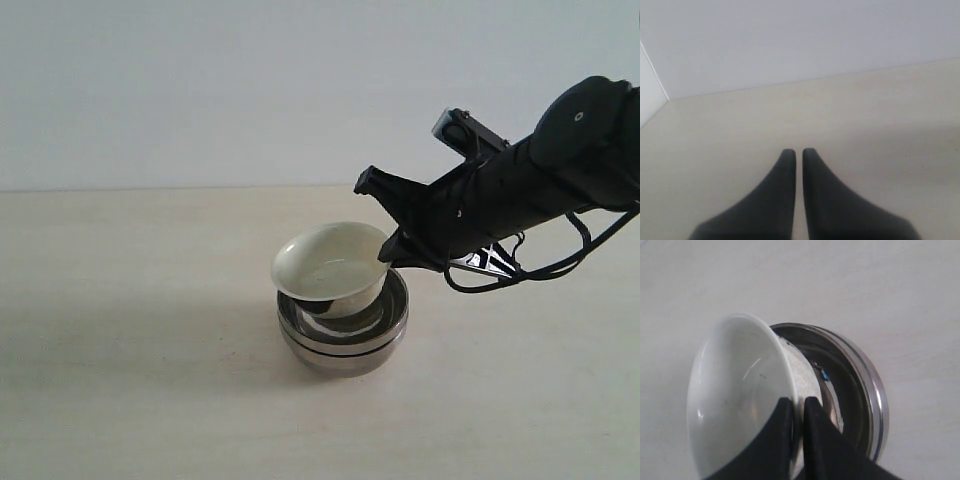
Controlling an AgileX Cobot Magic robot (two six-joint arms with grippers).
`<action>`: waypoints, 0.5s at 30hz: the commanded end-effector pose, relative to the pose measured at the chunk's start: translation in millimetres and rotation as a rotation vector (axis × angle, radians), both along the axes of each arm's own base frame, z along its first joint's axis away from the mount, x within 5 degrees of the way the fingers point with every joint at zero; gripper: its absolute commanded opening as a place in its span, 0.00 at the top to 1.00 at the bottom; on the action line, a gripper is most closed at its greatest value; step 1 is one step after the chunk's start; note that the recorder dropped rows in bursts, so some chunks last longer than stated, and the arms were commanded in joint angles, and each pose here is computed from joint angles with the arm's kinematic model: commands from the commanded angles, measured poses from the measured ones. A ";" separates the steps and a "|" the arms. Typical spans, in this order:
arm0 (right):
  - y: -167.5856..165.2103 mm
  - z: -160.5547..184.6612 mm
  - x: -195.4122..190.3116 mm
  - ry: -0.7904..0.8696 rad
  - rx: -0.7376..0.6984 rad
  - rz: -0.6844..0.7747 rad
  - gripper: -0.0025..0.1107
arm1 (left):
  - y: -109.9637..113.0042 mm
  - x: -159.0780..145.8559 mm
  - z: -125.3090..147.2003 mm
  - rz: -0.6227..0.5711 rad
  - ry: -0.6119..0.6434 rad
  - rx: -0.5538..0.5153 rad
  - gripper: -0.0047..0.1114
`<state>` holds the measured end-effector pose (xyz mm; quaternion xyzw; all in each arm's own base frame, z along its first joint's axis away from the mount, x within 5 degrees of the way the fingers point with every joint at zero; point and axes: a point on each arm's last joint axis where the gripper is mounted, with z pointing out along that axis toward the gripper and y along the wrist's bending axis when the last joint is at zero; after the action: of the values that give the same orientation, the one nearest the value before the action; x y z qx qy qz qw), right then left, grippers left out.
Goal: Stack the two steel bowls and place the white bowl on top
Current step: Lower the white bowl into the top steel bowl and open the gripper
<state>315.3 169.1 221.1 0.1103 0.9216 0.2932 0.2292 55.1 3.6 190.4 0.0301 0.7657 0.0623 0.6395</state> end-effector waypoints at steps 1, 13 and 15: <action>-1.3 1.2 0.0 -0.003 0.001 -0.004 0.98 | -0.1 0.0 -0.3 0.003 -0.008 -0.016 0.93; -1.0 0.6 -1.2 0.013 0.003 0.001 0.94 | -0.1 0.0 -0.3 0.003 -0.008 -0.016 0.93; -0.7 0.2 -2.0 0.021 0.003 0.007 0.83 | -0.1 0.0 -0.3 0.003 -0.008 -0.016 0.93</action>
<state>313.9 169.5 220.4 0.1110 0.9234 0.2942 0.2203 55.1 3.6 190.4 0.0301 0.7657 0.0623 0.6395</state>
